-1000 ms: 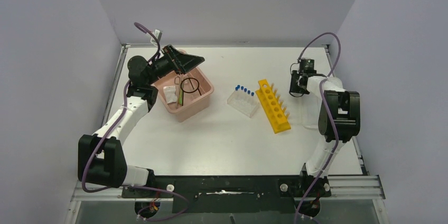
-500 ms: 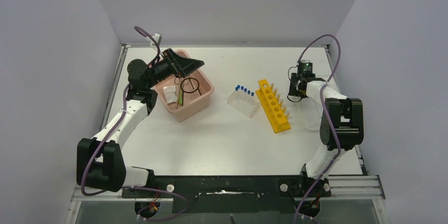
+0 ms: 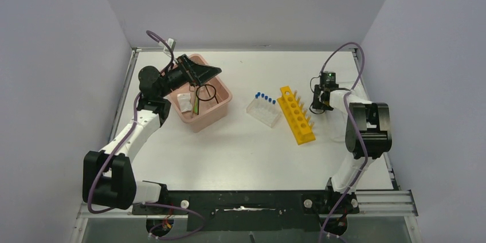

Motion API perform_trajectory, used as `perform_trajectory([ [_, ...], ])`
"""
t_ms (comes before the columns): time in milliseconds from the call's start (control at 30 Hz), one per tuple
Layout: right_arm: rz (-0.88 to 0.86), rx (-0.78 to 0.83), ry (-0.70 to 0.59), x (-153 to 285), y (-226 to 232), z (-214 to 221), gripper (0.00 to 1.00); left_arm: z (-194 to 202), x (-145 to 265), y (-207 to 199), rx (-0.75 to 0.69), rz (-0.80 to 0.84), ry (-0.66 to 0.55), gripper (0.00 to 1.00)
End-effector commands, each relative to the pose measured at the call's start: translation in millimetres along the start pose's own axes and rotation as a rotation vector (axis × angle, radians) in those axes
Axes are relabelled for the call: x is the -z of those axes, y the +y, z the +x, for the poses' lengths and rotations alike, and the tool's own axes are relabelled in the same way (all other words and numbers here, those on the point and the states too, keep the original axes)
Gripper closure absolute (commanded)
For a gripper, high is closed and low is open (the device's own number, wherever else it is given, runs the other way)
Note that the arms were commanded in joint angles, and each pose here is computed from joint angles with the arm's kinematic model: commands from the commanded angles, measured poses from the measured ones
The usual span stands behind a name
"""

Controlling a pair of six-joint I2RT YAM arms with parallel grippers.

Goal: Organize the chemistry lab equipment

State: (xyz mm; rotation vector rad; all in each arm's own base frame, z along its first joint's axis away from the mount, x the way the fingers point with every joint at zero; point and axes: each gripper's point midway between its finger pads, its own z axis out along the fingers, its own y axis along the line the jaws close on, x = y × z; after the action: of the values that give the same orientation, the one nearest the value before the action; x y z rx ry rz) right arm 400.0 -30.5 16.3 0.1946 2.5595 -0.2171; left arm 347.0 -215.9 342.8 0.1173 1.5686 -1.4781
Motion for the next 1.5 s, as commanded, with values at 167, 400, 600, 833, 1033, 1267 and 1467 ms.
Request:
perform_trajectory([
  [167,0.060,0.000,0.031,-15,-9,5,0.99,-13,2,-21,-0.072,0.043,-0.032,0.15],
  [400,0.120,-0.020,-0.097,21,-24,-41,1.00,-13,-2,-12,-0.048,0.021,-0.035,0.15],
  [600,0.103,0.001,-0.336,108,-23,-127,1.00,-19,-6,-13,-0.020,0.038,-0.052,0.15],
  [833,-0.114,0.023,-0.546,214,17,-181,1.00,-23,-9,-7,0.021,0.030,-0.079,0.15],
  [1033,-0.448,0.071,-0.713,318,65,-205,1.00,-24,-10,-26,0.041,0.190,-0.087,0.15],
  [1267,-1.026,0.174,-0.861,452,122,-189,1.00,-30,-16,-21,-0.088,0.203,-0.114,0.15],
  [1467,-1.482,0.262,-0.953,553,136,-150,1.00,-27,-11,-40,-0.208,0.357,-0.131,0.15],
])
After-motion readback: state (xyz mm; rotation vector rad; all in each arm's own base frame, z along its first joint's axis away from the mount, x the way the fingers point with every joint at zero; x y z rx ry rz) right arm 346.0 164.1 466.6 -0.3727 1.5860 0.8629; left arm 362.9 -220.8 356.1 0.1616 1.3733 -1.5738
